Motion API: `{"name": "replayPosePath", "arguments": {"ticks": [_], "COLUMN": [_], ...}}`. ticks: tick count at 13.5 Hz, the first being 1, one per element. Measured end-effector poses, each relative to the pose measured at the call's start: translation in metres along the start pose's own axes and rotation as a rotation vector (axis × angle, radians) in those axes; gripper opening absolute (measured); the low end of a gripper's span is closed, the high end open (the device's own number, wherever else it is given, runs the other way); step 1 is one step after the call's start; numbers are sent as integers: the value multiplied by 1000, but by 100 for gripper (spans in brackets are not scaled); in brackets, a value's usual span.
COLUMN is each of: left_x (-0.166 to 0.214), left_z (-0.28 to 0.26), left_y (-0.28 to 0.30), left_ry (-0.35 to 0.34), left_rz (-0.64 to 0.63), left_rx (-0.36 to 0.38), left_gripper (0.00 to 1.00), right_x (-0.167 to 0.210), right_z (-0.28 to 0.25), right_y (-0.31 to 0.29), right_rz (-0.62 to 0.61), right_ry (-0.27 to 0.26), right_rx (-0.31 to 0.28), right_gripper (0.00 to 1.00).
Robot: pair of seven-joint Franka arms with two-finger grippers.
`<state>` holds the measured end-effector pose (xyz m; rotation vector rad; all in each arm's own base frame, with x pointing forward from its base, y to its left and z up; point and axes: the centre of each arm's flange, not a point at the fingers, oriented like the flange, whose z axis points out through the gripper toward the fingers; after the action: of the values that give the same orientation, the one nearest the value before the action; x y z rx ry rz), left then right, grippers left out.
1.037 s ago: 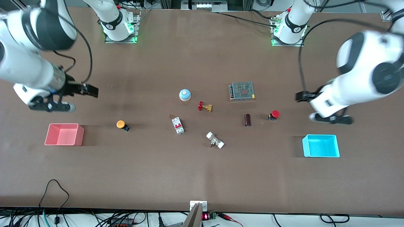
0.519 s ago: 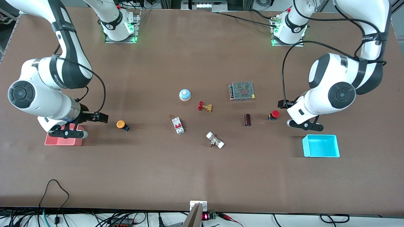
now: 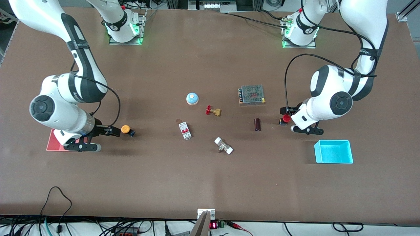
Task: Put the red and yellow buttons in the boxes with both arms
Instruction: 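Lower and close the right gripper on the yellow button while the left grasps red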
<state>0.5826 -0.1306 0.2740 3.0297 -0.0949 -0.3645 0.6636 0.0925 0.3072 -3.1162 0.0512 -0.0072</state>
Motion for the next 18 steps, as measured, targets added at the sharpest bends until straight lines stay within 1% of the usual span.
{"name": "replayPosePath", "arguments": {"ticks": [3,5,7,10,13,18], "left_x": [5,6,7,7,11,11], "left_z": [23,43,55,64,70,81], "left_y": [-4,-7,-8,-4,-3,0], "left_ry": [27,25,14,6,25,15], "left_rz": [-9,-27,-74,-110,-118,-112], "left_rx": [-1,1,1,2,1,4], "left_gripper": [100,100,100,100,100,100], "right_x": [-14,-20,-25,-32,-36,-39], "right_z": [30,39,47,58,62,68], "right_y": [-9,-13,-12,-11,-16,-18], "right_rz": [10,12,1,-14,-26,-43], "right_ry": [21,28,34,28,26,17], "right_rx": [-1,-2,-10,-23,-25,-37], "right_gripper": [100,100,100,100,100,100]}}
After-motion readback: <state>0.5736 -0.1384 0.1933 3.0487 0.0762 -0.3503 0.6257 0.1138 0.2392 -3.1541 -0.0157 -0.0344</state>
